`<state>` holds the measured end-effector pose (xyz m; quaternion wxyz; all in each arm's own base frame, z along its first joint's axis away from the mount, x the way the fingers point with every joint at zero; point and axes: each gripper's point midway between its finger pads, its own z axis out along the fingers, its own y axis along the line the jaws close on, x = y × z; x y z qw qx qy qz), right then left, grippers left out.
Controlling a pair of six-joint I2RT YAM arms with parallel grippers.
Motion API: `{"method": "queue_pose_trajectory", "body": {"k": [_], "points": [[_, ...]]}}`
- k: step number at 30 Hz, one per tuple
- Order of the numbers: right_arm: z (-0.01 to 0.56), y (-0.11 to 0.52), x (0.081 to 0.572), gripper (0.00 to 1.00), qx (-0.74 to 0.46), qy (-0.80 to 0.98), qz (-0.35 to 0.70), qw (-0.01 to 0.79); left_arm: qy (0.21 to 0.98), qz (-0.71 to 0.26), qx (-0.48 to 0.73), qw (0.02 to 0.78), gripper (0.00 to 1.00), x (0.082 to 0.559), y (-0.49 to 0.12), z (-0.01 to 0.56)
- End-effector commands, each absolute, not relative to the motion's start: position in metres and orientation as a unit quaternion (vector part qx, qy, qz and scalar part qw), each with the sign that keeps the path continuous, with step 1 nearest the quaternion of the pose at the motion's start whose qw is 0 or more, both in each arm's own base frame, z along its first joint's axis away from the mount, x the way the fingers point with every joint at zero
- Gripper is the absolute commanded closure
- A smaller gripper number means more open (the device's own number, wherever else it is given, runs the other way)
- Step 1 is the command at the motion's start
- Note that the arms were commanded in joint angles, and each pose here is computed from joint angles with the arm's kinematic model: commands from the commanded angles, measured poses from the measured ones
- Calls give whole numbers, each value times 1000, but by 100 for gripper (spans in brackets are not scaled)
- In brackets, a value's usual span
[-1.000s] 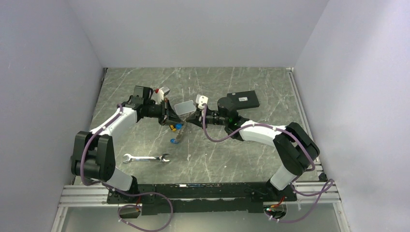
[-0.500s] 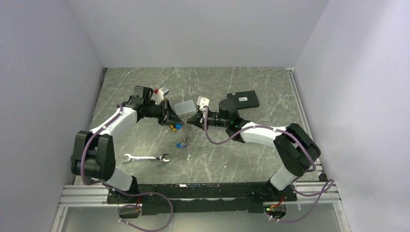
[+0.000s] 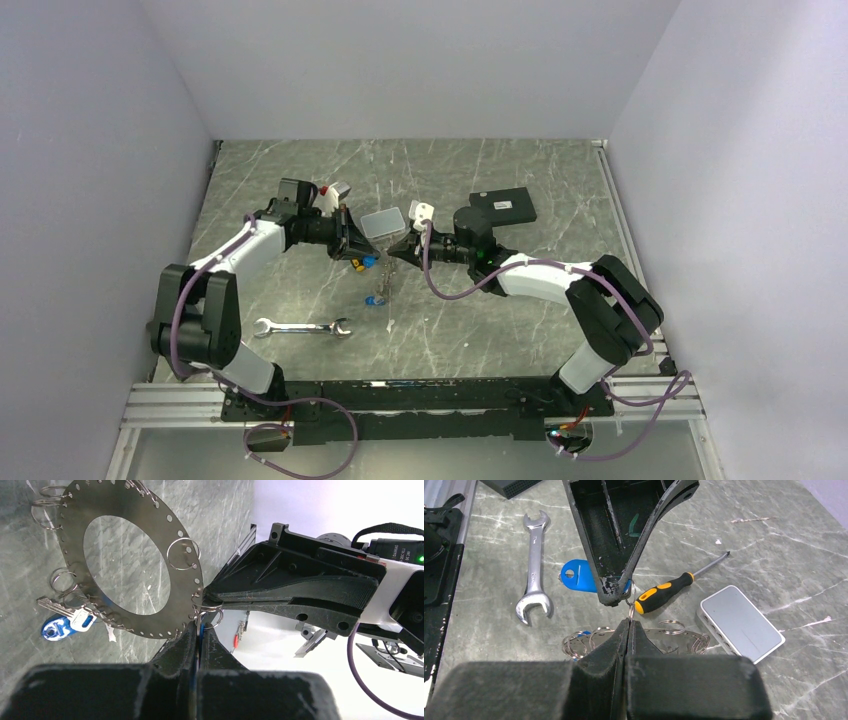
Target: Remove the keys from the keyring
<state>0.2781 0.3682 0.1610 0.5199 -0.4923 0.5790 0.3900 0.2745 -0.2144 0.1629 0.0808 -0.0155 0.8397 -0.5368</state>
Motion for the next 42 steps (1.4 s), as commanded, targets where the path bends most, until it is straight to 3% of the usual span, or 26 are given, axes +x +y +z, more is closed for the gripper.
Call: {"method": "queue_pose_trajectory", "body": {"k": [1, 30, 42], "points": [[180, 366, 281, 100, -492, 559, 385, 546, 836, -541, -13, 92, 100, 281, -213, 164], [185, 359, 285, 100, -481, 563, 390, 547, 855, -511, -28, 83, 100, 287, -208, 144], [199, 345, 295, 100, -455, 587, 389, 544, 859, -502, 9, 105, 100, 295, -207, 161]]}}
